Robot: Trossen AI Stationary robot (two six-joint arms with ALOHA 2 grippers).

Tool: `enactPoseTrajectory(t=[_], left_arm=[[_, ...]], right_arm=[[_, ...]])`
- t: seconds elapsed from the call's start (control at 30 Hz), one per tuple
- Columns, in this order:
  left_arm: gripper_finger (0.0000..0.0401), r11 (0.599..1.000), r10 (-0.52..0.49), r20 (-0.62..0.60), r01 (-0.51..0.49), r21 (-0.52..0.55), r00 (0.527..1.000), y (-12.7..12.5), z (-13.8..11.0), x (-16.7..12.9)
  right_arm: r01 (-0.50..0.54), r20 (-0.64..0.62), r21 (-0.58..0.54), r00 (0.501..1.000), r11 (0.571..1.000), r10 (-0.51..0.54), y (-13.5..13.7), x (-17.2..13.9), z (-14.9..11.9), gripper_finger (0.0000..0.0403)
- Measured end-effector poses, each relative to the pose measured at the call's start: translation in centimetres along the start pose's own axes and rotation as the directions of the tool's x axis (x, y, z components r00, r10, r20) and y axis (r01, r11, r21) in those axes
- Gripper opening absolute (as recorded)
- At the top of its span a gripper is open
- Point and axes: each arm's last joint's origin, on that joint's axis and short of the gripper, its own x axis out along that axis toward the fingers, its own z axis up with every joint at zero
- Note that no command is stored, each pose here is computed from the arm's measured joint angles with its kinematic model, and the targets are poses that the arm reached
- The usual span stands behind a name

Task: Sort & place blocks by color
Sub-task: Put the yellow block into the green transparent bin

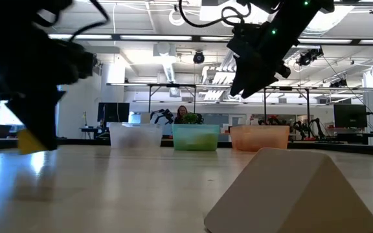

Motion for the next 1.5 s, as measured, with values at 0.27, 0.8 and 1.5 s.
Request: enactPoseTrajectory(t=[0.27,0.8,1.5], left_arm=[[0.0054,0.998,-0.034,0.057,0.03,0.057,0.998,1.0,5.2,1.9],[0.0054,0.942,-0.335,0.34,0.319,0.104,0.879,4.2,16.2,4.0],[0.0054,0.96,-0.176,0.702,0.277,-0.031,0.69,13.7,24.7,5.8]], right_arm=[[-0.041,0.018,0.004,0.999,0.999,0.041,1.0,-0.6,-0.4,0.0204],[-0.127,0.013,0.006,0.992,0.992,0.127,3.4,-2.6,-2.4,0.0204],[-0.136,0.021,-0.022,0.99,0.99,0.137,4.1,-3.5,-3.3,0.0204]])
